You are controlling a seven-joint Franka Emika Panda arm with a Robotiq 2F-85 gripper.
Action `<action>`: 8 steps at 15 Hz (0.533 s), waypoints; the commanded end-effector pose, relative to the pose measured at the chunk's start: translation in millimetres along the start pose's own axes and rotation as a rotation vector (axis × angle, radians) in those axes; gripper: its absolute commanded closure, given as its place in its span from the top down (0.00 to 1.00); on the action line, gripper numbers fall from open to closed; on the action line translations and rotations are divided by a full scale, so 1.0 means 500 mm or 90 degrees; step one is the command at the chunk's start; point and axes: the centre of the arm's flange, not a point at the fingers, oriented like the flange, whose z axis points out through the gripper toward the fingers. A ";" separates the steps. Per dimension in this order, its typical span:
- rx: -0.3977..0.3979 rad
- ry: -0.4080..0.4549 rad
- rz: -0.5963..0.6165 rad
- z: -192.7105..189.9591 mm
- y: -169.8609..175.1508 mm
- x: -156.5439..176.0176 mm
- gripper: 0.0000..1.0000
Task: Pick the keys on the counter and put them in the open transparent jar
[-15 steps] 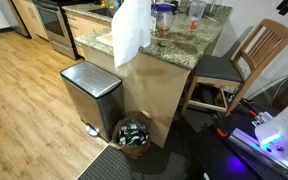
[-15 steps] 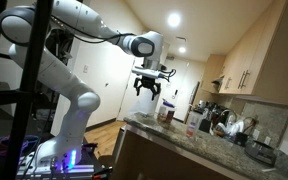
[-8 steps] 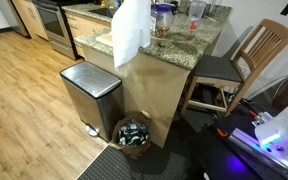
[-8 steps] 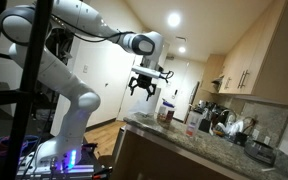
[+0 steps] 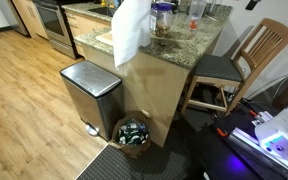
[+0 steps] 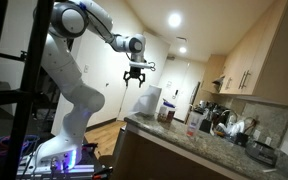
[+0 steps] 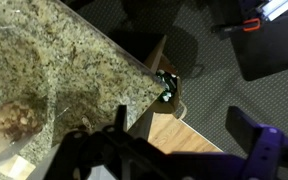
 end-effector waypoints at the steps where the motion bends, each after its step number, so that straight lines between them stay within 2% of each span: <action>1: -0.006 -0.004 -0.008 -0.003 0.002 0.025 1.00; 2: -0.006 -0.007 -0.012 -0.003 0.007 0.038 1.00; 3: 0.025 -0.035 -0.003 0.036 0.030 0.043 1.00; 4: 0.043 -0.025 0.005 0.071 0.042 0.052 1.00; 8: 0.100 0.083 0.087 0.178 0.085 0.131 1.00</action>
